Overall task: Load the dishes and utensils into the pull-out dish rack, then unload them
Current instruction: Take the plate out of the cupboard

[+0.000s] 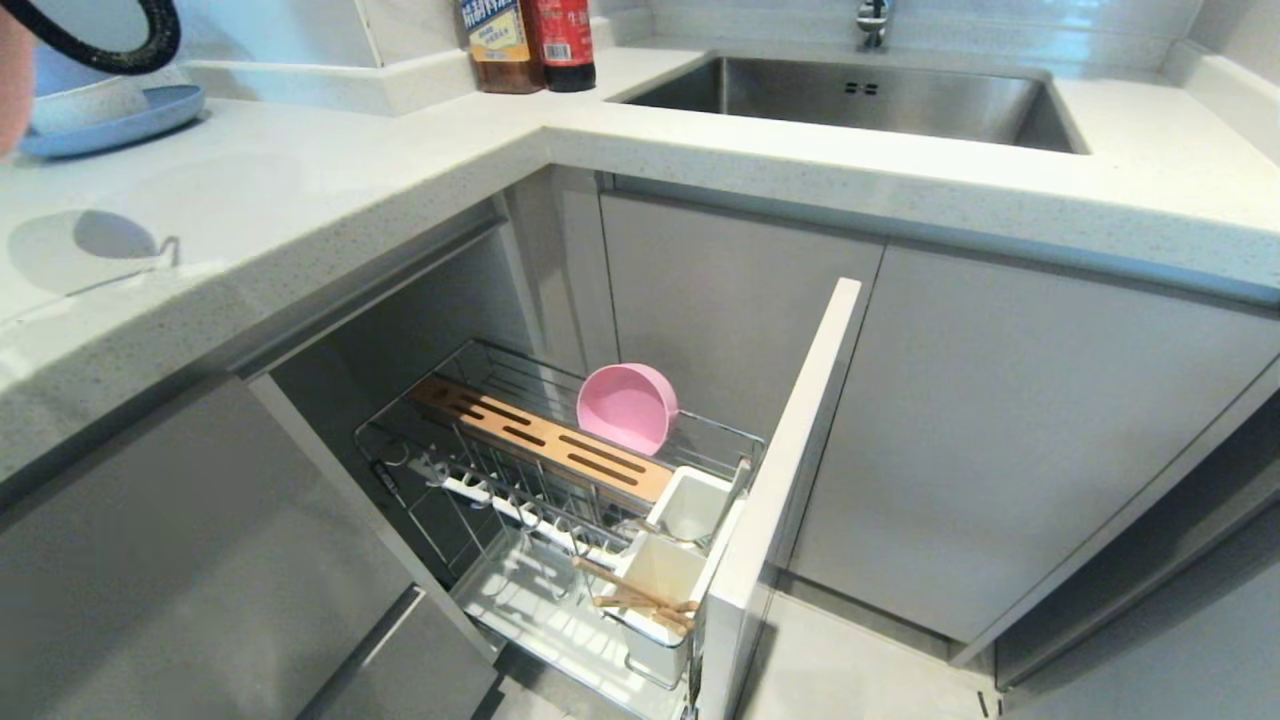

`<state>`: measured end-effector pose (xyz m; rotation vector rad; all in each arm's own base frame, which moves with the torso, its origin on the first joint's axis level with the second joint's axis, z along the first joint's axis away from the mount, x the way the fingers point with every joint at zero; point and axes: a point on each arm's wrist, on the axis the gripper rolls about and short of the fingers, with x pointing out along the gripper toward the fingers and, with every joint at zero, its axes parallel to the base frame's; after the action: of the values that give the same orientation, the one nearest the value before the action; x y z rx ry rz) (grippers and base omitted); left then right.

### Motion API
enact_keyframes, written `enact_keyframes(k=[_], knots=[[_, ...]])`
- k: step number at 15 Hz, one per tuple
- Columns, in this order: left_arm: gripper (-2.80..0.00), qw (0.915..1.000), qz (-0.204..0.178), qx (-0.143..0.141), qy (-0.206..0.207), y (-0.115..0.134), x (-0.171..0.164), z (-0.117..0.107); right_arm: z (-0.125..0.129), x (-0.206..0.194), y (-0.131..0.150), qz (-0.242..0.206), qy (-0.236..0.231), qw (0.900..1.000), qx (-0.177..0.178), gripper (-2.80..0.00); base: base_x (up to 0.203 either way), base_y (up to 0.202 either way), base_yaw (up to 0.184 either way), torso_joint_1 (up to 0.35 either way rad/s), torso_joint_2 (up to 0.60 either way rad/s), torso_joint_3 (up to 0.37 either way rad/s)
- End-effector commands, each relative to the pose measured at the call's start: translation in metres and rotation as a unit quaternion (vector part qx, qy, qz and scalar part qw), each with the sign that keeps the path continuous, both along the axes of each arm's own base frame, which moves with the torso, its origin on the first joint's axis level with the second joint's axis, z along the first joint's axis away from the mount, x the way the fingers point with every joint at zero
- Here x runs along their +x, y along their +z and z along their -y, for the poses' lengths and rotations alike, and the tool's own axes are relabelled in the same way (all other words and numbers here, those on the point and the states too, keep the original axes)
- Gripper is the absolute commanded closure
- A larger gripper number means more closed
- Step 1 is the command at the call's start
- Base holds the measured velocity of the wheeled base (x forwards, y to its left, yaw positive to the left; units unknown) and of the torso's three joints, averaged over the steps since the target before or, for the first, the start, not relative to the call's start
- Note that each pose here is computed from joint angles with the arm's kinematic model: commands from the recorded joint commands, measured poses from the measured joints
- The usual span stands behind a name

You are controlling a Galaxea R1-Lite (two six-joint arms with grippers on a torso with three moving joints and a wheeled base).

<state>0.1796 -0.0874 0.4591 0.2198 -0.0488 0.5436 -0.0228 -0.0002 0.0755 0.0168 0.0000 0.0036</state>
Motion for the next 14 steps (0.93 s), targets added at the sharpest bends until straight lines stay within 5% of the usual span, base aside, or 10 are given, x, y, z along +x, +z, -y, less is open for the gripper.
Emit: enact_keyframes(k=[1,7,14], knots=[[0.00,0.9996,-0.015,0.014,0.019,-0.001,-0.003,-0.008,0.000,0.000,0.000,-0.001,0.000,1.000,0.000,0.00,0.000,0.000,0.000,0.000,0.00,0.000],[0.00,0.9880,-0.116,0.068,0.076,-0.016,-0.008,-0.051,0.000,0.000,0.000,-0.001,0.000,1.000,0.000,0.00,0.000,0.000,0.000,0.000,0.00,0.000],[0.00,0.9608,-0.228,0.120,0.102,-0.039,0.009,-0.055,0.000,0.000,0.000,-0.001,0.000,1.000,0.000,0.00,0.000,0.000,0.000,0.000,0.00,0.000]])
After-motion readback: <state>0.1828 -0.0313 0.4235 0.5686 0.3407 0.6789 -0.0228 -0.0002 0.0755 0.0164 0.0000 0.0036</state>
